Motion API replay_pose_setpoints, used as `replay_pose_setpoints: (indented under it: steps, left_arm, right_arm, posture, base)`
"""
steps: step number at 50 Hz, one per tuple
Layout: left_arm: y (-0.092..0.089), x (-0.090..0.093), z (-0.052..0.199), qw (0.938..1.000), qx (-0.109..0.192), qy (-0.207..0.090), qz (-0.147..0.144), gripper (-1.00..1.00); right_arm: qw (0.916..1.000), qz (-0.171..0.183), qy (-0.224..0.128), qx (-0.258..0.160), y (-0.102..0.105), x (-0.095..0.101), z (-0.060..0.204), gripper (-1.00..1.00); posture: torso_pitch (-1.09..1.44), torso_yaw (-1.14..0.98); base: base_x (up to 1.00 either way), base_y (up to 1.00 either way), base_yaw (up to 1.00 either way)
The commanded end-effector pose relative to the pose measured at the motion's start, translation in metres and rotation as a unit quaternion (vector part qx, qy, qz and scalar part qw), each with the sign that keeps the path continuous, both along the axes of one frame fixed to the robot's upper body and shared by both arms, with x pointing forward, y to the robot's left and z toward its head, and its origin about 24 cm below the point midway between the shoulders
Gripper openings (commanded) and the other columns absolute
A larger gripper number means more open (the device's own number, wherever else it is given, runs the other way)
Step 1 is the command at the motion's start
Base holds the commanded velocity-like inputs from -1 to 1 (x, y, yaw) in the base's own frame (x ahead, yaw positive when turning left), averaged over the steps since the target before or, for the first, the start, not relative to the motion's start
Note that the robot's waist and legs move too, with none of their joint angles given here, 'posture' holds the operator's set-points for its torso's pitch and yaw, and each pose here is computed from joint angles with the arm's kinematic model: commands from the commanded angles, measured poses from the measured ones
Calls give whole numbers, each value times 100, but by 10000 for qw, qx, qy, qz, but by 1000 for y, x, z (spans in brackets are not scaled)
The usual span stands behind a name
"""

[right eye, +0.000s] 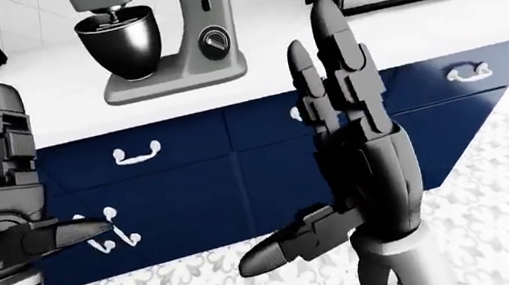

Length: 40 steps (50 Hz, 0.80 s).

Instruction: Open the stand mixer head.

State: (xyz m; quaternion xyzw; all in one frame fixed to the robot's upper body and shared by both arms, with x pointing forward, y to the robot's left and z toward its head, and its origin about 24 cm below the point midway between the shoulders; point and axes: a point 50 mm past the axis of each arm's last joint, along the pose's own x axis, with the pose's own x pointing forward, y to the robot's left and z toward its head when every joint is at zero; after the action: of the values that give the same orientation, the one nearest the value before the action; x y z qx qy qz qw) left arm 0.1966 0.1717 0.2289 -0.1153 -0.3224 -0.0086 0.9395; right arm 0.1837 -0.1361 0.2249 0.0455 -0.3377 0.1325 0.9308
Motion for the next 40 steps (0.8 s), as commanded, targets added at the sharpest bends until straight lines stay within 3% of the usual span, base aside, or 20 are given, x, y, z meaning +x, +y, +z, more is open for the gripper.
replay_pose_setpoints:
  steps: [1,26,40]
  left_arm:
    - [-6,-13,18,9976,62,-668,-155,100]
    - [-6,-12,17,9977,61,-662,-161,100]
    - [-7,-13,18,9976,66,-666,-168,100]
  right_arm:
    - [9979,-115,-639,-33,-2,-13,15,100]
    - [9980,-42,-629,6,-1,-13,13,100]
    - [9983,40,-582,10,-2,-14,13,100]
  posture:
    - [0,0]
    - [0,0]
    - [0,0]
  base:
    - [0,100,0]
    - [0,37,0]
    - [27,0,0]
